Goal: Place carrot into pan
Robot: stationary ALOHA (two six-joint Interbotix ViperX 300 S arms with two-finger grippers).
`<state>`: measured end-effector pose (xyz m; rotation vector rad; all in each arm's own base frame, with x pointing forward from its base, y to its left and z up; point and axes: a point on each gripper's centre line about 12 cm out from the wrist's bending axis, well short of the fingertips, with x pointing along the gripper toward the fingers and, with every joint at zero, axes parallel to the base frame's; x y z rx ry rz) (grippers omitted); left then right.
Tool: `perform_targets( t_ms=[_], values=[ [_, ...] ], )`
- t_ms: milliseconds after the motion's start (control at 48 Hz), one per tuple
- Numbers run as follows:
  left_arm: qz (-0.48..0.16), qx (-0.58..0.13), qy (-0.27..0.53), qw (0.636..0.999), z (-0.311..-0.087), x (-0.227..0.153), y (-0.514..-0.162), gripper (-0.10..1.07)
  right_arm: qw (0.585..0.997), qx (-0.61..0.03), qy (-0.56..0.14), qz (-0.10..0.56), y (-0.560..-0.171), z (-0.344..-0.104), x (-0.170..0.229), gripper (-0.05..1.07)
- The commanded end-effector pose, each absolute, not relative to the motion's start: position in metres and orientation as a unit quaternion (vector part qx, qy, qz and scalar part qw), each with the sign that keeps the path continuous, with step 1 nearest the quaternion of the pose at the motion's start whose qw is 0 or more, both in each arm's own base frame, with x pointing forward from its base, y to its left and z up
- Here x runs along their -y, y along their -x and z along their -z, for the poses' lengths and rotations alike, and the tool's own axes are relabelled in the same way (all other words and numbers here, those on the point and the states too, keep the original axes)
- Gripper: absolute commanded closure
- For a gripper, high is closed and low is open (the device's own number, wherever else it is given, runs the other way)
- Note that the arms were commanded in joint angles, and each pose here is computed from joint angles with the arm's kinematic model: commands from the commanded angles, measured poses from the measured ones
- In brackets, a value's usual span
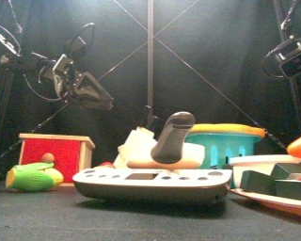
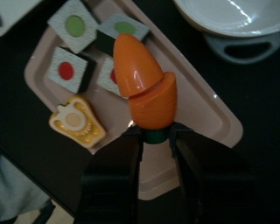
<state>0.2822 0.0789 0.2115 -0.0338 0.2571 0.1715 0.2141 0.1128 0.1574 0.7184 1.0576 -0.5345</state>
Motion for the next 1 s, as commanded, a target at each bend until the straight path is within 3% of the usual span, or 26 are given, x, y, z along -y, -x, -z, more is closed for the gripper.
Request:
perform_targets(
  t_ms=[0, 354, 667, 979],
  values=[
    [-0.086, -0.12, 0.015, 0.989, -0.216, -0.08, -0.284, 0.23, 0.788, -0.458, -0.348, 0.218, -0.228, -0.176, -0.115, 0.53],
    [-0.086, -0.122, 0.015, 0.989, -0.216, -0.08, -0.284, 0.23, 0.806, -0.349, -0.45, 0.159, -0.292, -0.208, -0.085, 0.53],
    [-0.087, -0.124, 0.016, 0.988, -0.214, -0.08, -0.283, 0.23, 0.791, -0.285, -0.526, 0.13, -0.35, -0.211, -0.06, 0.53],
    [-0.084, -0.125, 0.016, 0.988, -0.213, -0.079, -0.283, 0.23, 0.753, -0.289, -0.566, 0.17, -0.371, -0.2, -0.056, 0.53]
  ],
)
